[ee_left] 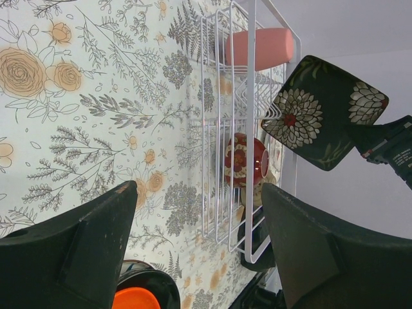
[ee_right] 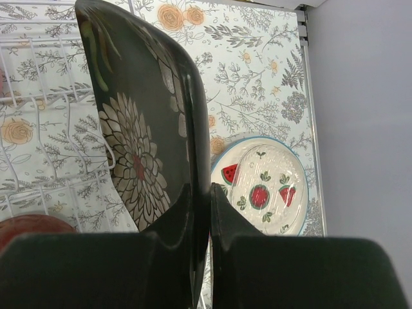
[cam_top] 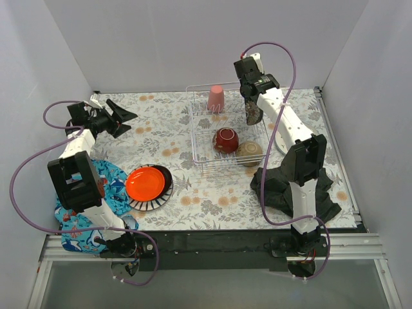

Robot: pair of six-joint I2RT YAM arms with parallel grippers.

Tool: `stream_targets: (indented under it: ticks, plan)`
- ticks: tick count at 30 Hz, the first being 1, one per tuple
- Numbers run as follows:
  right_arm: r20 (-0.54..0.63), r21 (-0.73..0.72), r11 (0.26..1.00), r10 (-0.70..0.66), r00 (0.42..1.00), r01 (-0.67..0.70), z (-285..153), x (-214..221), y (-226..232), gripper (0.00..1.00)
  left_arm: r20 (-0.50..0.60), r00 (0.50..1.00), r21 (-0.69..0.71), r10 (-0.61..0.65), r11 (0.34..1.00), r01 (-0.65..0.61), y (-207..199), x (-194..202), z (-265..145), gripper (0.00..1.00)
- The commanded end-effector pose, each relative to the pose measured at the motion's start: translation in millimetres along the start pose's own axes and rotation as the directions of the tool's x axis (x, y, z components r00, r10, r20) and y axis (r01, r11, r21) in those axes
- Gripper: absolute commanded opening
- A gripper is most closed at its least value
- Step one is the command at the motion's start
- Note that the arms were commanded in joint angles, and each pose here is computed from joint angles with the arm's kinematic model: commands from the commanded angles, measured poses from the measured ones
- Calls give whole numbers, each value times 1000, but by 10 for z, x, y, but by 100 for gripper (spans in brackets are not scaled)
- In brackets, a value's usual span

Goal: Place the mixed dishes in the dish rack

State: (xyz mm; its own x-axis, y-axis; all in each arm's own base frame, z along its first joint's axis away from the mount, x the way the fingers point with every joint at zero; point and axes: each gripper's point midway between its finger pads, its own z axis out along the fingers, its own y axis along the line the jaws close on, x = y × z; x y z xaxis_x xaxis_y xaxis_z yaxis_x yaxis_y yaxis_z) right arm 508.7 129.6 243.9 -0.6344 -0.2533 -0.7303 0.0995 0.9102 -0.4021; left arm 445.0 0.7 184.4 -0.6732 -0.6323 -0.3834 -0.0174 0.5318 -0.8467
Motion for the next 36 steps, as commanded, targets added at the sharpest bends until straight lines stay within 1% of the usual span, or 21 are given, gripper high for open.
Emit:
stream_targets:
  ticks: [1,9,15,25,36]
  plan:
    - [162,76,983,153,975,-167,-294,-484,-404,1,19,999,13,30,999,-30,-97,-24,-72,77]
    - [215,72,986,133,967,-151,-493,-622,-353,1,19,1000,19,21,1000,-21,-98,-32,-60,77]
    - [214,88,986,118,970,-139,-586,-558,-373,1,17,1000,23,14,1000,-15,-94,-15,-51,77]
    - [249,145,970,156,956,-196,-629,-650,-495,1,14,1000,30,-5,1000,4,-67,-37,-18,77]
    - [211,153,973,137,968,-171,-467,-514,-369,1,12,1000,28,-15,1000,14,-48,-17,-14,77]
